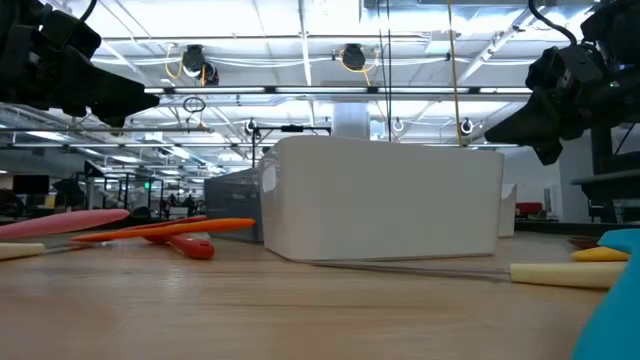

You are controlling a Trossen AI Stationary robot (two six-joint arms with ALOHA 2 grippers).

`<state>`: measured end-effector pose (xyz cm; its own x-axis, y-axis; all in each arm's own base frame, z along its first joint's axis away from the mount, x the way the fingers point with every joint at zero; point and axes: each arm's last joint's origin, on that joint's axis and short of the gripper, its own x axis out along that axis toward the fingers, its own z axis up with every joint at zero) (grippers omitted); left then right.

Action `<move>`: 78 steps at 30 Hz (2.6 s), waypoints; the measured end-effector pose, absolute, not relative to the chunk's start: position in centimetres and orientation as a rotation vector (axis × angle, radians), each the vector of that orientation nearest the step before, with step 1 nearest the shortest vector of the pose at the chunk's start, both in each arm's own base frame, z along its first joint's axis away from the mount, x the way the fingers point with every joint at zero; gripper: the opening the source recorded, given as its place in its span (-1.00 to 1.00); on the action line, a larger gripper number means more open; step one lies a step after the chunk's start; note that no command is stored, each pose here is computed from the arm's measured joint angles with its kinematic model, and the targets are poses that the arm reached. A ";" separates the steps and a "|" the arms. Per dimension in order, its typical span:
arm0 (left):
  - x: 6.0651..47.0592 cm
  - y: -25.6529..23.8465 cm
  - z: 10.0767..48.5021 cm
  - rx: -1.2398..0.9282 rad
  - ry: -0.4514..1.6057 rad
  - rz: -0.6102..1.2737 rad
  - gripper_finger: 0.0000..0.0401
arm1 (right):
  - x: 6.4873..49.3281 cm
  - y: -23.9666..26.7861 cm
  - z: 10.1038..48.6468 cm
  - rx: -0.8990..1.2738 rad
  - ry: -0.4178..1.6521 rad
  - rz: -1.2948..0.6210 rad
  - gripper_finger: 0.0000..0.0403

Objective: Pick & Place Kitchen Items

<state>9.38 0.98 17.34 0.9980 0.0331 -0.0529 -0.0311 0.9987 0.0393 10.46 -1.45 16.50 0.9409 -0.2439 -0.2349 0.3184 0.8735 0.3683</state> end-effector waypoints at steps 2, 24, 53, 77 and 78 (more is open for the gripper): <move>9.4 1.0 17.3 0.038 0.054 0.032 0.01 | 10.5 -1.5 16.5 0.415 0.184 -0.296 -0.98; 9.4 1.0 17.3 0.038 0.054 0.032 0.01 | 10.5 -1.5 16.7 0.415 0.161 -0.294 -0.98; 9.4 1.0 17.3 0.154 0.056 0.040 0.01 | 10.5 -1.6 16.7 0.908 0.071 -0.363 -0.98; 9.4 1.1 17.4 0.184 0.057 0.054 0.01 | 12.2 -0.6 24.3 0.961 0.586 -0.172 -1.00; 9.4 1.1 17.4 0.182 0.057 0.054 0.01 | 12.4 -0.5 24.6 0.971 0.674 -0.197 -1.00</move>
<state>9.38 1.06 17.36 0.9969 0.0593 -0.0516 -0.0490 0.9819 0.1827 12.37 -0.55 24.64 0.7818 0.1369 -0.6083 0.4426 0.5653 0.6961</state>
